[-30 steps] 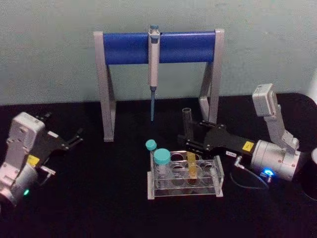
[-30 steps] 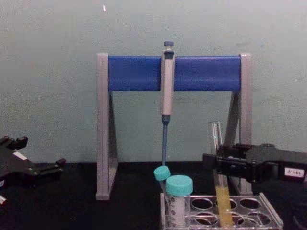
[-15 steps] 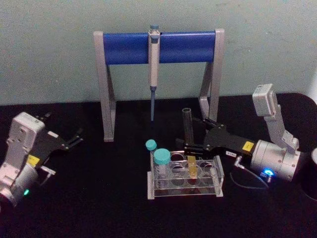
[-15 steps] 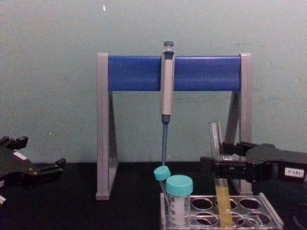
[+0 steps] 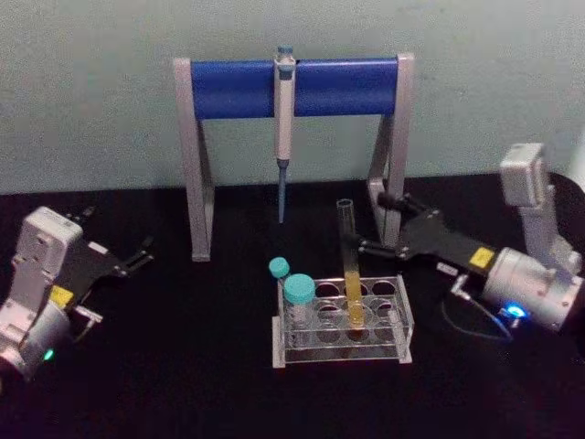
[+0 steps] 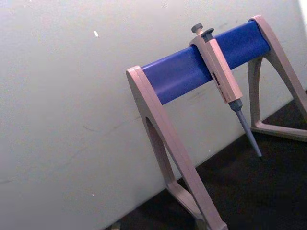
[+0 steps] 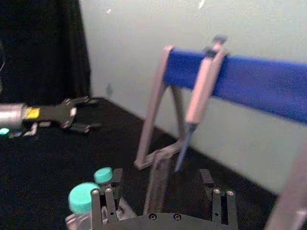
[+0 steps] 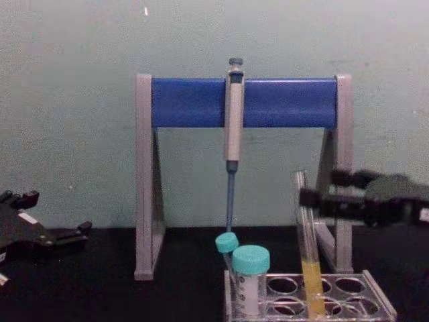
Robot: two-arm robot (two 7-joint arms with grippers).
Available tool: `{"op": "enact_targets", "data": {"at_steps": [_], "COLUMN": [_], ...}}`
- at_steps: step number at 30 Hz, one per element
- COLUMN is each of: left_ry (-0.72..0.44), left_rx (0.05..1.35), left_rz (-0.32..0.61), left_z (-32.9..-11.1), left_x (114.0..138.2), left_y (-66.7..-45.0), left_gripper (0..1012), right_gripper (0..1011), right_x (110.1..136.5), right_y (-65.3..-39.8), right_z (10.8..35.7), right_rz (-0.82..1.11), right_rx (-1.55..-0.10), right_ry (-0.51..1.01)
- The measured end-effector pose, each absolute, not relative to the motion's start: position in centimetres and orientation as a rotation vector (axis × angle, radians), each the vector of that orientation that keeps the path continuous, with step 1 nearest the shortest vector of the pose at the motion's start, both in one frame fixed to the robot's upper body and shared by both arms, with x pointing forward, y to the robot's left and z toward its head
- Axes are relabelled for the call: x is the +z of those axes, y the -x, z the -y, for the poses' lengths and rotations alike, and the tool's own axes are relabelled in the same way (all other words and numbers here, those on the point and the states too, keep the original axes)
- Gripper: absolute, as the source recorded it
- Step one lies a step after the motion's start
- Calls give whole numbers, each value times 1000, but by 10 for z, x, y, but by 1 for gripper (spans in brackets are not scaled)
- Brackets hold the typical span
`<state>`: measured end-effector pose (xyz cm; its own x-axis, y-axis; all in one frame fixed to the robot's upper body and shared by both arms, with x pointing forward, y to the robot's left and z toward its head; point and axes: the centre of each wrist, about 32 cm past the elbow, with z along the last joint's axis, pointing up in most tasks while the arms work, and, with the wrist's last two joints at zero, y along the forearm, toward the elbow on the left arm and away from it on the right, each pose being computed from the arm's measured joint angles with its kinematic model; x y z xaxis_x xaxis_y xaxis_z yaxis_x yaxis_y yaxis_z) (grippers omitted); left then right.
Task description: Pick up the test tube from the test tube rack, shake it, then place it back into the test tube rack.
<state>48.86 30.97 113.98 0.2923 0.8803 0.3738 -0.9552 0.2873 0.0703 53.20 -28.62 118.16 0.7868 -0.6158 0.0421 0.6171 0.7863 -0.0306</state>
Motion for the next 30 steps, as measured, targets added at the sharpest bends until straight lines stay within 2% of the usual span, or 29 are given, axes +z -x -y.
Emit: {"op": "enact_targets", "data": {"at_steps": [3,6,7,8,15,24,30], "left_ry": [-304,-304,-304,-304,-304,-304,-304], "left_rx": [1248,1248,1248,1248,1248,1248,1248], "left_rz": [285,285,285,285,285,285,285], "left_z": [-310,-310,-310,-310,-310,-310,-310], "left_x": [1140,1140,1140,1140,1140,1140,1140], "left_y": [-489,-489,-489,-489,-489,-489,-489], "left_gripper": [1001,1001,1001,1001,1001,1001,1001], "right_gripper": [1000,1000,1000,1000,1000,1000,1000], "right_x": [1186,1191,1192,1192,1186,1164,1158], "right_y": [-525,-517,-510,-510,-502,-507,-509], "right_z": [290,296,300,300,309,311,312], "right_rz": [52,66,65,65,-28,-151,-175], "right_rx": [-719,-809,-887,-887,-1087,-1168,-1169], "right_ry": [17,-9,-16,-16,58,193,214]}}
